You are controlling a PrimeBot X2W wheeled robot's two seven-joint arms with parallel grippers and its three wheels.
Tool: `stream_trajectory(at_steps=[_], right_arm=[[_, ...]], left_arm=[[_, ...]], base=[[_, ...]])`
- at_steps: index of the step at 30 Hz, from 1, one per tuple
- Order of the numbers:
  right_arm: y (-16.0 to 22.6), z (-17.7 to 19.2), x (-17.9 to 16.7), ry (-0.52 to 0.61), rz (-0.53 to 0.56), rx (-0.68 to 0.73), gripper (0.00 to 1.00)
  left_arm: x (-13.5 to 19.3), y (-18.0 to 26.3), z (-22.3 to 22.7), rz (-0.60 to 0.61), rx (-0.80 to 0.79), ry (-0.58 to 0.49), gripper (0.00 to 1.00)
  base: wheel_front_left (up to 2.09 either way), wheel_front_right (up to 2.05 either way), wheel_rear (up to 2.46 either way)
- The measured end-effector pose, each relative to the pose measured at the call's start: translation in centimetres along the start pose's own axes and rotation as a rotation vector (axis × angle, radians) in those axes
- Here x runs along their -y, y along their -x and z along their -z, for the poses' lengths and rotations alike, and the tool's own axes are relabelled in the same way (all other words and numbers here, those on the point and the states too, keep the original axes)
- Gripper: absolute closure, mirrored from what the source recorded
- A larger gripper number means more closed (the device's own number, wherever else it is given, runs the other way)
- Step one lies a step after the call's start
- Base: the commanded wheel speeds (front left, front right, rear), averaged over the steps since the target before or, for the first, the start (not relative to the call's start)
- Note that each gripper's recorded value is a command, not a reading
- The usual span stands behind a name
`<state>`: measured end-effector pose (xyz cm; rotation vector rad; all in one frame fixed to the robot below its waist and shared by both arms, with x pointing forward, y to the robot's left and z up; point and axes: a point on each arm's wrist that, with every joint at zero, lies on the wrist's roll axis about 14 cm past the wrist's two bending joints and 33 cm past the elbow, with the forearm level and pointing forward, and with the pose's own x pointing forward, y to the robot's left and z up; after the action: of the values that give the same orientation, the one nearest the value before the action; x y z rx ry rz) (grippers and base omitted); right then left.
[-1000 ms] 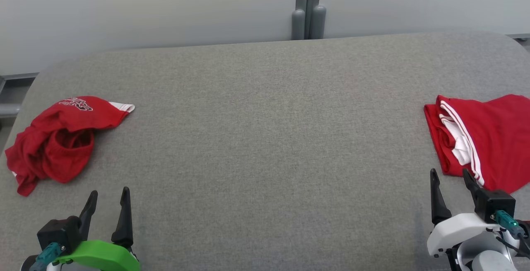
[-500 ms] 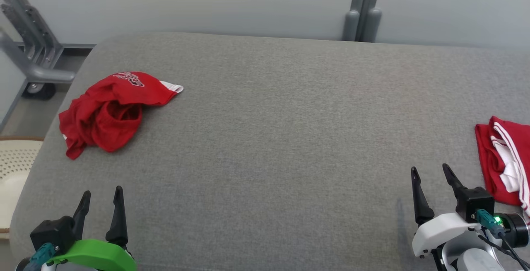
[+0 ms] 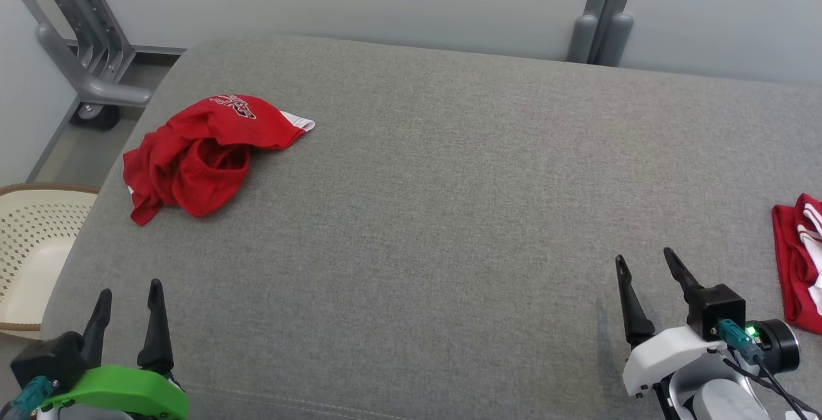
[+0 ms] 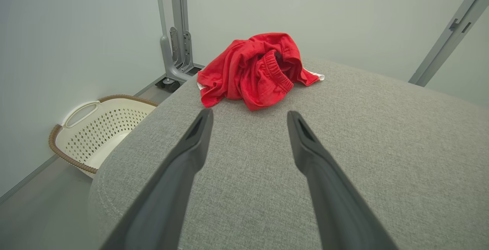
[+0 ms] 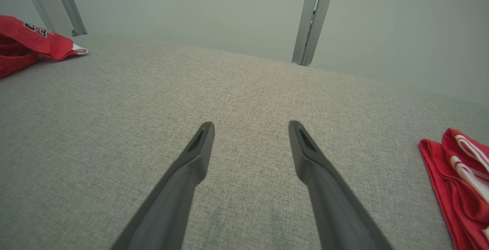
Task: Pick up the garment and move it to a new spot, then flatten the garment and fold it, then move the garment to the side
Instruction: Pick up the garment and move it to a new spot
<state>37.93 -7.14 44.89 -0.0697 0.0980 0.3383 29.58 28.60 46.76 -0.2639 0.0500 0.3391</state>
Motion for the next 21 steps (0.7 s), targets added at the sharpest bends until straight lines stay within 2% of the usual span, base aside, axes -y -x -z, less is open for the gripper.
stream_trajectory(at_steps=[4, 9, 16, 21], right_arm=[[-0.1, 0.4, 0.2, -0.002, 0.005, -0.009, 0.0], [-1.3, -0.4, 0.4, -0.001, 0.004, 0.021, 0.0], [-2.6, 0.2, 0.8, -0.007, 0.005, 0.014, 0.0], [-2.7, 2.4, 1.4, -0.02, 0.021, -0.043, 0.0]], left_arm=[[0.3, -0.7, 0.0, 0.009, -0.006, 0.02, 0.0], [0.8, -4.2, -1.8, 0.018, -0.016, 0.105, 0.0], [-1.2, -9.1, -2.5, -0.011, -0.131, 0.041, 0.0], [-2.7, -11.8, 0.2, -0.064, -0.296, 0.036, 0.0]], base=[[0.0, 0.0, 0.0], [0.0, 0.0, 0.0], [0.0, 0.0, 0.0], [0.0, 0.0, 0.0]])
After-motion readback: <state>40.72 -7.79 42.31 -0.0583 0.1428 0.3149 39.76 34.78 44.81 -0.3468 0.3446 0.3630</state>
